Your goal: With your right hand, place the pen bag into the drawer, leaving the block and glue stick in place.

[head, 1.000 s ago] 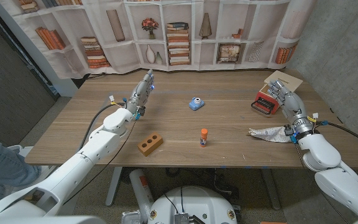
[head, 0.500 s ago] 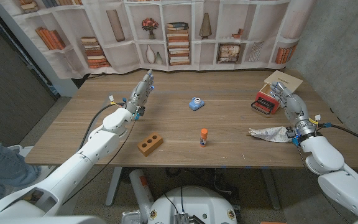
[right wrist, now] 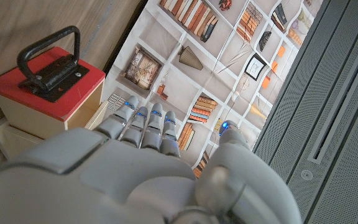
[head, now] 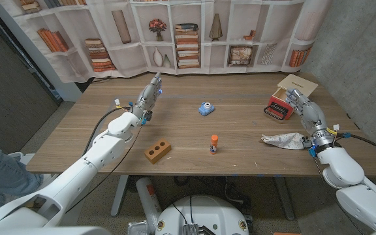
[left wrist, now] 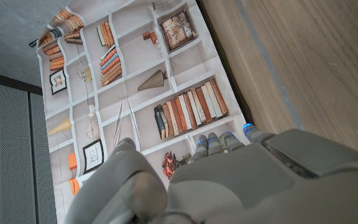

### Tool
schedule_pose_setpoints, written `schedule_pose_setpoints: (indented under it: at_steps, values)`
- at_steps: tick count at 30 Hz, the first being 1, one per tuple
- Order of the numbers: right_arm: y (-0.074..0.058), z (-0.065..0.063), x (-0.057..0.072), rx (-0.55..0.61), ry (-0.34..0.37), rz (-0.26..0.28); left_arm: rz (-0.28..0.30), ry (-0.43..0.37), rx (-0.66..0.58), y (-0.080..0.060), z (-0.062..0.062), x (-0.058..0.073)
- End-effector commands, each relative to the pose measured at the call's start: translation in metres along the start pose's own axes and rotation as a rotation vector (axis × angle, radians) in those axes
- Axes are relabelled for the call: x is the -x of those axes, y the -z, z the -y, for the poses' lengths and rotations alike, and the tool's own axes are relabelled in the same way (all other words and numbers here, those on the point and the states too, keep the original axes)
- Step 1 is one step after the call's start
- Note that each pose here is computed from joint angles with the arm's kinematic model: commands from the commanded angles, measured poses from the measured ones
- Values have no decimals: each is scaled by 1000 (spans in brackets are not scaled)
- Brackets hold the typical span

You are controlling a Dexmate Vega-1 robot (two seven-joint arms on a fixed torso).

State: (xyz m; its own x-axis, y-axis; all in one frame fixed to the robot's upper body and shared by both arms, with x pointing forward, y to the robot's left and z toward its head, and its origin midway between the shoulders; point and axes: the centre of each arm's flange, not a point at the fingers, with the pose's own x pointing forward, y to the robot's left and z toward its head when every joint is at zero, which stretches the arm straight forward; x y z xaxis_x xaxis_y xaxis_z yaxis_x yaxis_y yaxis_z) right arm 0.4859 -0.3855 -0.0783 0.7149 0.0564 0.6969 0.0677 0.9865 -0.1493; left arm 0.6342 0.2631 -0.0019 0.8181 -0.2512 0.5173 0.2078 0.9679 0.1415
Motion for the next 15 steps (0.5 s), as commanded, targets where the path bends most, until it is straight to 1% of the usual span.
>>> schedule_pose_setpoints:
  at_steps: [1,15]
  values:
    - [-1,2,12,8,9,2,-5,15,-12,-1,6,-4]
    - [-4,5,27,56,27,-7,-5,24,-9,2,9,-8]
